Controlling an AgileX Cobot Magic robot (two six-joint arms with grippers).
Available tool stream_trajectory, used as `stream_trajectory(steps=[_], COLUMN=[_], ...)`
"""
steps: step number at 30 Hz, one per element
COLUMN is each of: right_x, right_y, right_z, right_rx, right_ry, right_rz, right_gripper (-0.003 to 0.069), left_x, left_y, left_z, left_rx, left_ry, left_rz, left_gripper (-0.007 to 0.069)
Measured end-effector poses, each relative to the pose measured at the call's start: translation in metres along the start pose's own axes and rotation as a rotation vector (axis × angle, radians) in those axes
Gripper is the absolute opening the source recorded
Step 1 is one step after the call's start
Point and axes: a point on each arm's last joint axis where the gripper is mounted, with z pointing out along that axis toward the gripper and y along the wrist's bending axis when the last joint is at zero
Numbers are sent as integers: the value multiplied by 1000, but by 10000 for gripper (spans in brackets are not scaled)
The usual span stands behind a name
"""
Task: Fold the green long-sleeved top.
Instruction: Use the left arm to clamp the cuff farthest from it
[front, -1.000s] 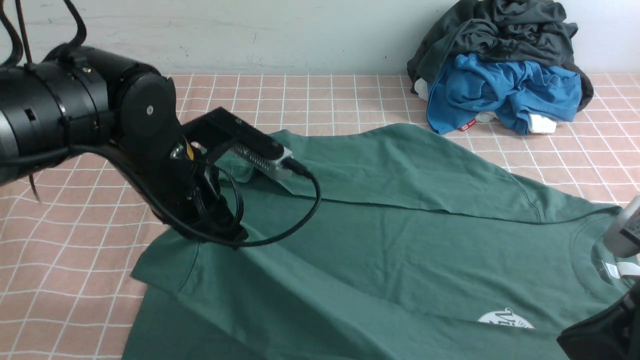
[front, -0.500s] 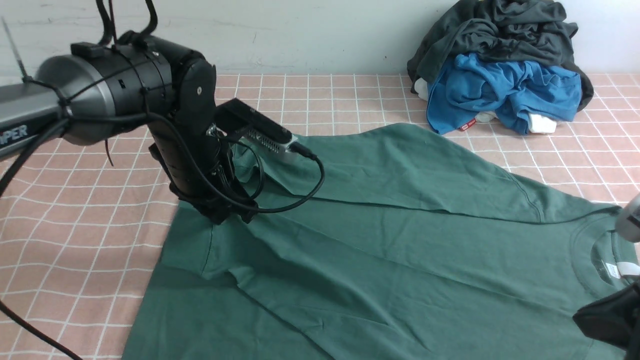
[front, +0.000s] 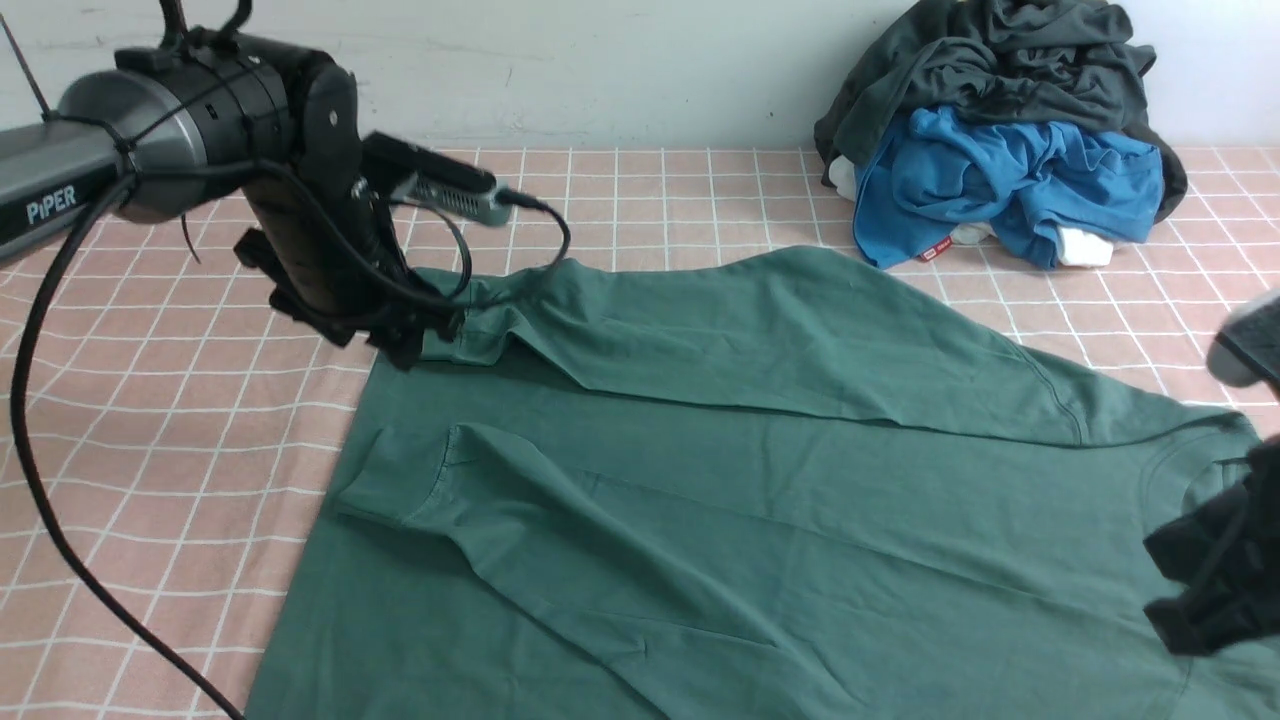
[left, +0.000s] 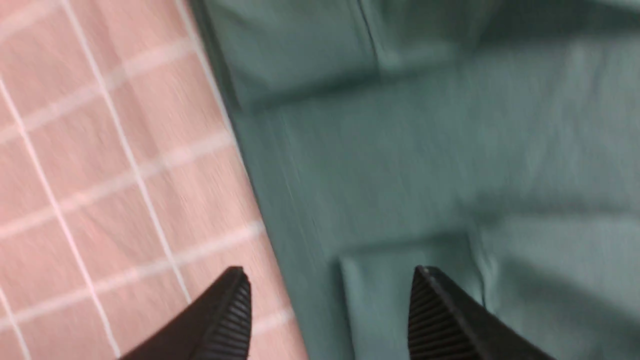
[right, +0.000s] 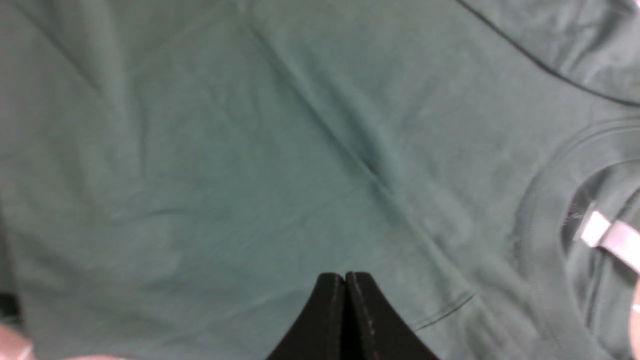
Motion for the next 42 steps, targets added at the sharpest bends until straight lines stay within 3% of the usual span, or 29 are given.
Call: stream_trajectory(steps=[10,16,23,35,38,42], right_x=[-19,-20,-21,-21,-21,-23], right_y=[-1,-1,0,0,0,0], right_z=[27,33,42,45,45,45], right_rx=[-1,-1,-4,-4,-4,-3], right_ry=[59,74,95,108,106,93], right_rz=[-3,-18,-21,-24,-24,-24], right_gripper=[-14,-14,-14,-14,-14,-14], left_x=[-38,-41,-38,-38,-37,-37], left_y=[10,25,23,21,21,20], left_z=[47,78,91,91,89,79], left_rx=[22,18,40,60,66,77], left_ry=[-52,-27,-7,-1,11,37], left_rz=[-80,-166,-180,-177,-163,-149], left_gripper=[399,399,395,89,35,27])
